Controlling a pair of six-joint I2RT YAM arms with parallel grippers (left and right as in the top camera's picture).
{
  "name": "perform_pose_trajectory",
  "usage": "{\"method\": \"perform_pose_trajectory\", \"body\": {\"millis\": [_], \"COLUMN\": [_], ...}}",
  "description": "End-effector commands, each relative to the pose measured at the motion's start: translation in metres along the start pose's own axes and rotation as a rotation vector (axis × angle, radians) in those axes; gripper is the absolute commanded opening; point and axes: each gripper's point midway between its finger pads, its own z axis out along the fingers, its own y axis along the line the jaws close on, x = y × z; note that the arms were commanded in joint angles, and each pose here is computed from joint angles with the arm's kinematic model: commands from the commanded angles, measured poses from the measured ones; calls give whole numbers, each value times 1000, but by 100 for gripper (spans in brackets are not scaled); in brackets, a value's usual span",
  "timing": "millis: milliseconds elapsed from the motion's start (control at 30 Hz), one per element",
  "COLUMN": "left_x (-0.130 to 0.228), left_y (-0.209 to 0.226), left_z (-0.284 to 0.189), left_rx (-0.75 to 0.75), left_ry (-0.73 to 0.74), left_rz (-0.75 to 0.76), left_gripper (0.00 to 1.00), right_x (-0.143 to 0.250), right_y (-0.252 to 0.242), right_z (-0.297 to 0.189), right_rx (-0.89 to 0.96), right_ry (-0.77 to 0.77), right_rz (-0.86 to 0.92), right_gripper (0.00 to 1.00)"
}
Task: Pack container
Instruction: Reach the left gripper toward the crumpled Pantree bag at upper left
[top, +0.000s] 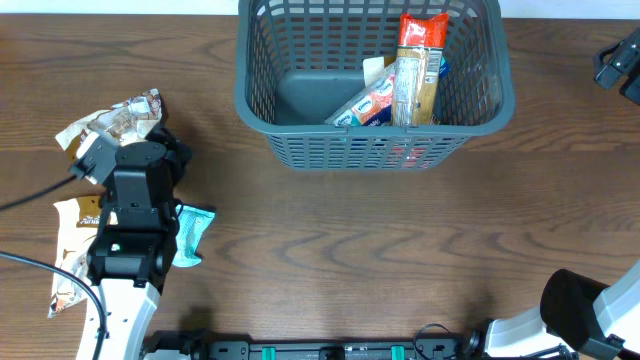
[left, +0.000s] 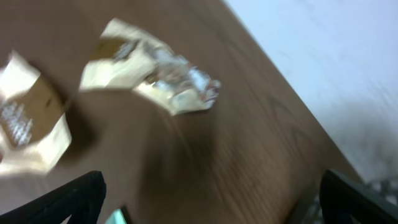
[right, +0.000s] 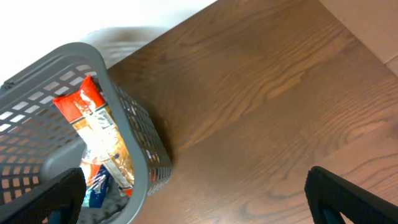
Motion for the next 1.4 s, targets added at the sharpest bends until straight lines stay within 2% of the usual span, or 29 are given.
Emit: {"method": "perform_pose_trajectory", "body": {"millis": [0, 300, 400, 500, 633, 800, 900, 1100, 1300, 1367], "left_x": [-10, 37, 40, 23, 4, 2, -6, -53, -92, -102], "left_y": [6, 0, 1, -4, -33, -48, -51, -73, -63, -51], "left_z": [-3, -14, -14, -8, 2, 23, 36, 42, 48, 52], "left_rx": [-31, 26, 29, 35, 145, 176, 142, 103, -32, -104], "left_ry": [-23, 243, 253, 167, 100, 159, 199, 172, 136, 124], "left_rz": [-277, -195, -126, -141, -191, -244, -238, -135, -143, -210], "left_gripper": [99, 98, 99, 99, 99, 99, 99, 99, 99, 99], "right_x": [0, 0, 0, 0, 1, 2, 2, 2, 2, 2], "right_y": [-2, -2, -1, -1, 2, 4, 4, 4, 4, 4], "right_z": [2, 2, 2, 2, 2, 2, 2, 2, 2, 2], "right_rx": [6, 6, 4, 2, -15, -24, -24, -24, -23, -23], "right_ry": [5, 6, 6, 7, 12, 15, 14, 14, 15, 15], "right_rz": [15, 15, 16, 16, 15, 14, 14, 14, 14, 14], "right_gripper": [99, 99, 99, 99, 99, 99, 99, 99, 99, 99]}}
